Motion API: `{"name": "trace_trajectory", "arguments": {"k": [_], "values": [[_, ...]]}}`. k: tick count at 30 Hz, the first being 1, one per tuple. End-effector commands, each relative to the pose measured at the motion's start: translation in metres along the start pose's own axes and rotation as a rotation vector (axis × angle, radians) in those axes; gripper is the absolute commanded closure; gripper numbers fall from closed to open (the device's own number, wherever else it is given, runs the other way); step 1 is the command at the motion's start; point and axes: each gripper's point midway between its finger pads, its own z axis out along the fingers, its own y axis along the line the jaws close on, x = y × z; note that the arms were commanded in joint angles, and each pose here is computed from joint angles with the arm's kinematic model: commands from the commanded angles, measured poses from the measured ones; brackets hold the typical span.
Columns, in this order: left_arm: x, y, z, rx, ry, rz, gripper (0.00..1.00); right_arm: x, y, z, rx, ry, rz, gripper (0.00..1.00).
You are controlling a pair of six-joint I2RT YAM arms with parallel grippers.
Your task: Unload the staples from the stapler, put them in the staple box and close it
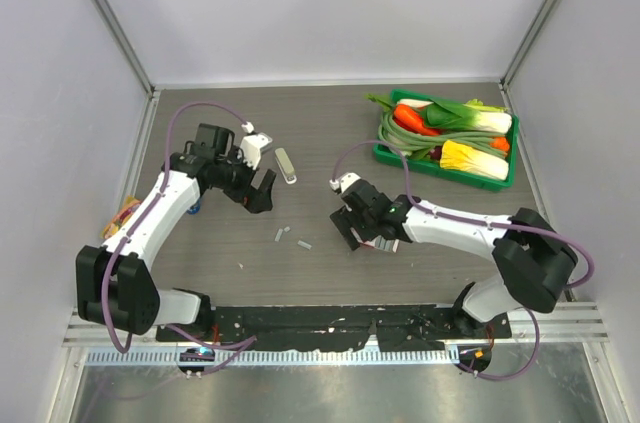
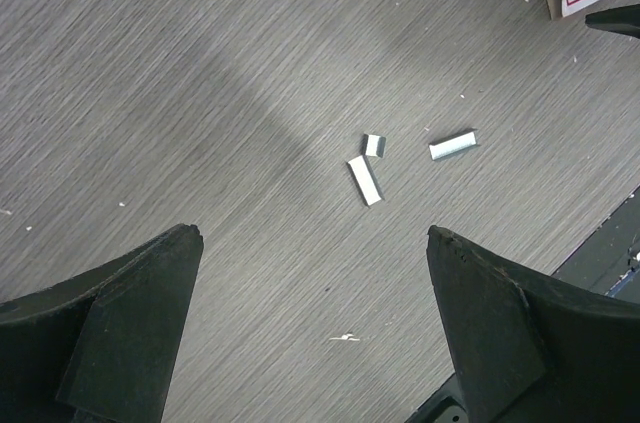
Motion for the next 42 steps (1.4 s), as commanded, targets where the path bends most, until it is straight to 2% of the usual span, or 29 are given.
{"name": "trace_trajectory", "arguments": {"k": [1,13,30,37,42], "values": [[0.001,0.004,-0.003,-0.017,0.01,0.027,0.0,-0.001,0.003,0.006,-0.017,0.024,-0.041,0.15],[0.0,0.004,-0.003,-0.018,0.009,0.037,0.0,0.019,0.005,0.025,-0.016,0.118,-0.056,0.17],[0.002,0.009,-0.005,-0.05,0.005,0.048,0.0,0.024,0.019,0.031,-0.091,0.151,-0.005,0.55],[0.004,0.011,-0.006,-0.065,0.009,0.053,0.0,0.007,0.032,0.034,-0.155,0.106,-0.019,0.6],[0.005,0.011,-0.007,-0.073,0.01,0.059,0.0,-0.006,0.053,0.034,-0.252,0.08,-0.132,0.59]]}}
